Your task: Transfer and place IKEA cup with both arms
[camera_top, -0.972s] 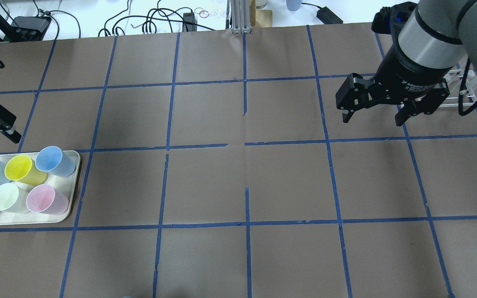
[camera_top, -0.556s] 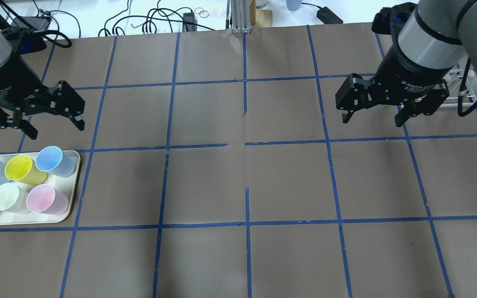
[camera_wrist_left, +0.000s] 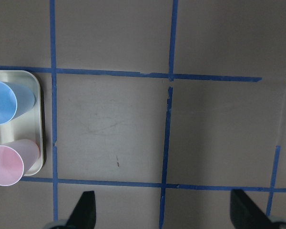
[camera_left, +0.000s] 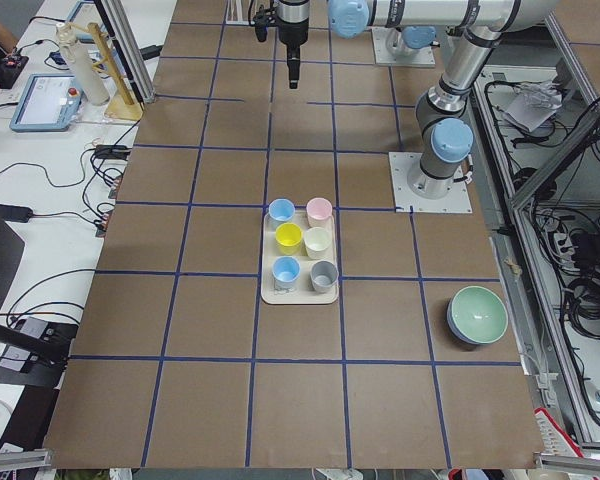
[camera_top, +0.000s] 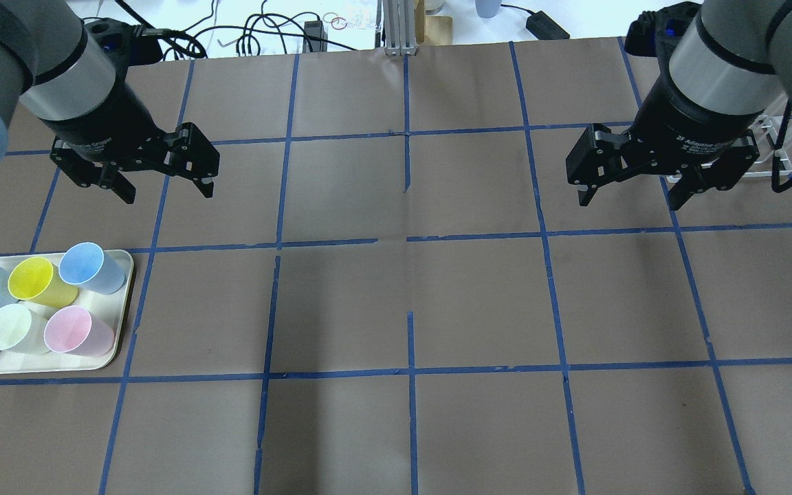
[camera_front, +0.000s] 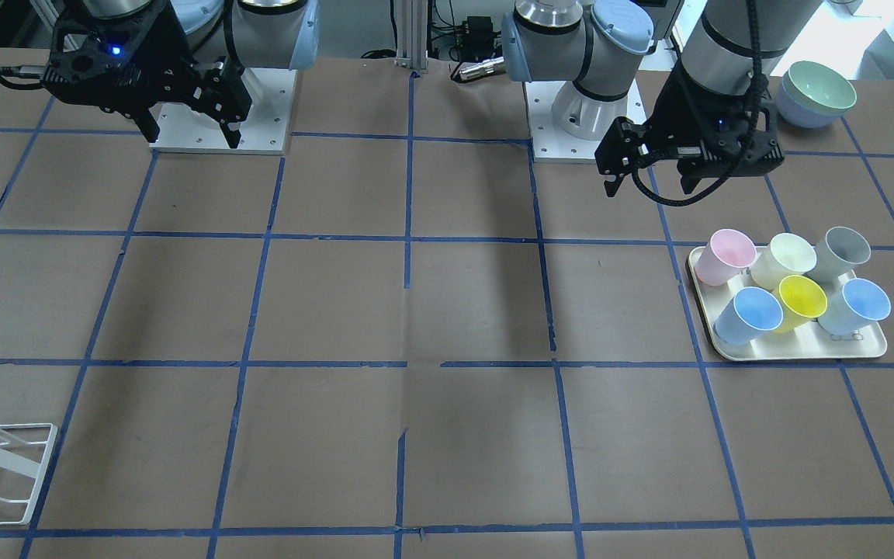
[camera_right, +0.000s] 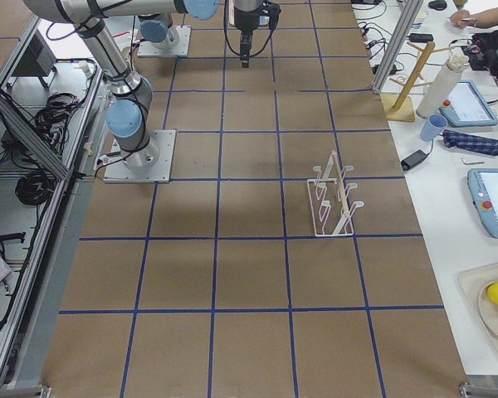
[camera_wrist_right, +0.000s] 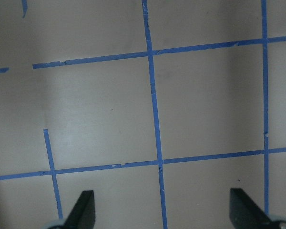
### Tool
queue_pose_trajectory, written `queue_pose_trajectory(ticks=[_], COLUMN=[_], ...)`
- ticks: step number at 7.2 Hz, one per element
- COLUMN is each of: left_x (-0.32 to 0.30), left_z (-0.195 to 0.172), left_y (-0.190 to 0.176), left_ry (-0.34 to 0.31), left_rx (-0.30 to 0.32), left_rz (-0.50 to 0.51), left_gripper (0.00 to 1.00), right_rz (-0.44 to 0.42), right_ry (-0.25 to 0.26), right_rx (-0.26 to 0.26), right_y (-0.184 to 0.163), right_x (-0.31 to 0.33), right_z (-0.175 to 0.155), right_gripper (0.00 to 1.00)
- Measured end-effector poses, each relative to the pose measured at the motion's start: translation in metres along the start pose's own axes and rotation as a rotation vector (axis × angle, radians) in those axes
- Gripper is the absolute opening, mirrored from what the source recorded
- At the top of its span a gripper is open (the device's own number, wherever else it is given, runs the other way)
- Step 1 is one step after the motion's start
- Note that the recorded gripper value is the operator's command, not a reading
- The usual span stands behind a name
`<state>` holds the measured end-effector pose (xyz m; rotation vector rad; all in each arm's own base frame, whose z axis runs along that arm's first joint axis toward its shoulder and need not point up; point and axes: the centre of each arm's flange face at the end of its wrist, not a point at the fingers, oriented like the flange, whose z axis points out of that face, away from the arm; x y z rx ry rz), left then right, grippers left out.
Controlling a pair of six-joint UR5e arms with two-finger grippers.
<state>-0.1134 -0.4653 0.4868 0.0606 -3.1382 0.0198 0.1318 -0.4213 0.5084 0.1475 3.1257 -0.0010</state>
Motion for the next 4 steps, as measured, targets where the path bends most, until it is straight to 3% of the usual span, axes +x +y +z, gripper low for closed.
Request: queue_pose_trajectory(ticks=[4], left_x=[0.0057], left_z=[-0.0015], left_y=[-0.0012], left_ry=[0.036], left_rx=[0.017], left_rz=[-0.066], left_gripper=[1.0], right_rz=[-0.001], right_ry=[0.004], right_rx=[0.01], right_y=[0.0041], right_x=[0.0], right_z=[-0.0045], right_gripper=[1.0])
